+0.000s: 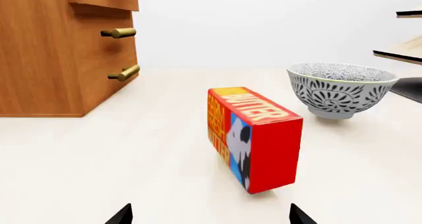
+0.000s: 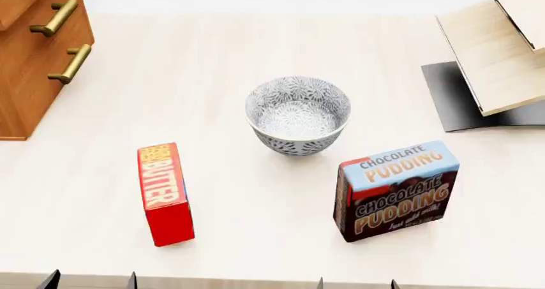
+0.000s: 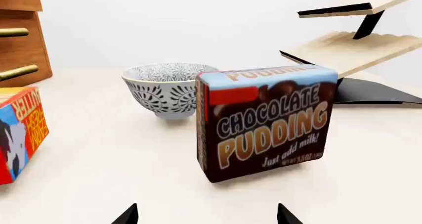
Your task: Close the top drawer of the cabinet and put the bowl on top of it.
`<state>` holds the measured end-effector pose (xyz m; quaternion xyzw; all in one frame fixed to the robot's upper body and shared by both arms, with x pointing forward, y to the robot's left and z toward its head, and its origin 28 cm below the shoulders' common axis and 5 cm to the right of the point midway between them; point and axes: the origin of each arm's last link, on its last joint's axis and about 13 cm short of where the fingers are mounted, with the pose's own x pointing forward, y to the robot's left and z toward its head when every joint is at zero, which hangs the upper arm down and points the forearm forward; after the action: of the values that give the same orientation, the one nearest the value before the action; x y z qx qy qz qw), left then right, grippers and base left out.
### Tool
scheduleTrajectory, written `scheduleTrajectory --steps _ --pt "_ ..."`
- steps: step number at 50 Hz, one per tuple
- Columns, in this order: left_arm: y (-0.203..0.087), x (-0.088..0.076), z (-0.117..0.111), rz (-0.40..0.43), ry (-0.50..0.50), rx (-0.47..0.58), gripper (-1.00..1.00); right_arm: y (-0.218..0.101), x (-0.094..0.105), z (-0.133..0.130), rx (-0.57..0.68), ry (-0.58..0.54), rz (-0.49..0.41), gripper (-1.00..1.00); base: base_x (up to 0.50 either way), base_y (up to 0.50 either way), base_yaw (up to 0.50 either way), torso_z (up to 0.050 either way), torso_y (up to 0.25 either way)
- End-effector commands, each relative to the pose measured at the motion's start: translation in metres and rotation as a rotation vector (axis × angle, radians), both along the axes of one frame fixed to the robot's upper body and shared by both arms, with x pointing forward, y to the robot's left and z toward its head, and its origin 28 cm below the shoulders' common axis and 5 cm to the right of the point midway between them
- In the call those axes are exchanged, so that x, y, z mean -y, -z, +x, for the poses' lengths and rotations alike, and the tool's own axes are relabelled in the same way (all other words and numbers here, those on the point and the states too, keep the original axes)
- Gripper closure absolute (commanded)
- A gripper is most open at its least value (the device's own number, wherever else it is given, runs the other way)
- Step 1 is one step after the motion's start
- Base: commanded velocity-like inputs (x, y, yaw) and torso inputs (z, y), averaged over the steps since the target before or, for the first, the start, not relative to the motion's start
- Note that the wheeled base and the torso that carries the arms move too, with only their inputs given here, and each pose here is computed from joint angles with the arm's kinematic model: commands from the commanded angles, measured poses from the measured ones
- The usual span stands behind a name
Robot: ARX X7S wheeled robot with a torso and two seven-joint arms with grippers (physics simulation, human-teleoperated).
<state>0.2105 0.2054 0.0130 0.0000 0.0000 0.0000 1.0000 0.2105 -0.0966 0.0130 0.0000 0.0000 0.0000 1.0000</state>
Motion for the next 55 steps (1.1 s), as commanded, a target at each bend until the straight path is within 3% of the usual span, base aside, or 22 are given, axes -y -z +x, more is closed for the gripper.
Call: scheduleTrajectory --steps 1,19,55 --pt "0.0002 0.0 -0.0002 0.0 0.003 0.001 -1.0 0.002 -0.0012 -0.0002 -0.018 0.0 -0.009 -1.0 0.0 0.0 0.0 0.0 0.0" --pt "0.0003 -0.0002 0.0 -0.005 0.007 -0.035 -1.0 0.0014 -0.0003 -0.0014 -0.028 0.022 -0.007 -1.0 0.0 0.0 0.0 0.0 0.0" --pt "-0.0008 -0.0006 -0.0011 -0.022 0.026 -0.027 -1.0 0.0014 -0.0006 -0.0019 -0.032 0.021 -0.01 -1.0 0.0 0.0 0.0 0.05 0.035"
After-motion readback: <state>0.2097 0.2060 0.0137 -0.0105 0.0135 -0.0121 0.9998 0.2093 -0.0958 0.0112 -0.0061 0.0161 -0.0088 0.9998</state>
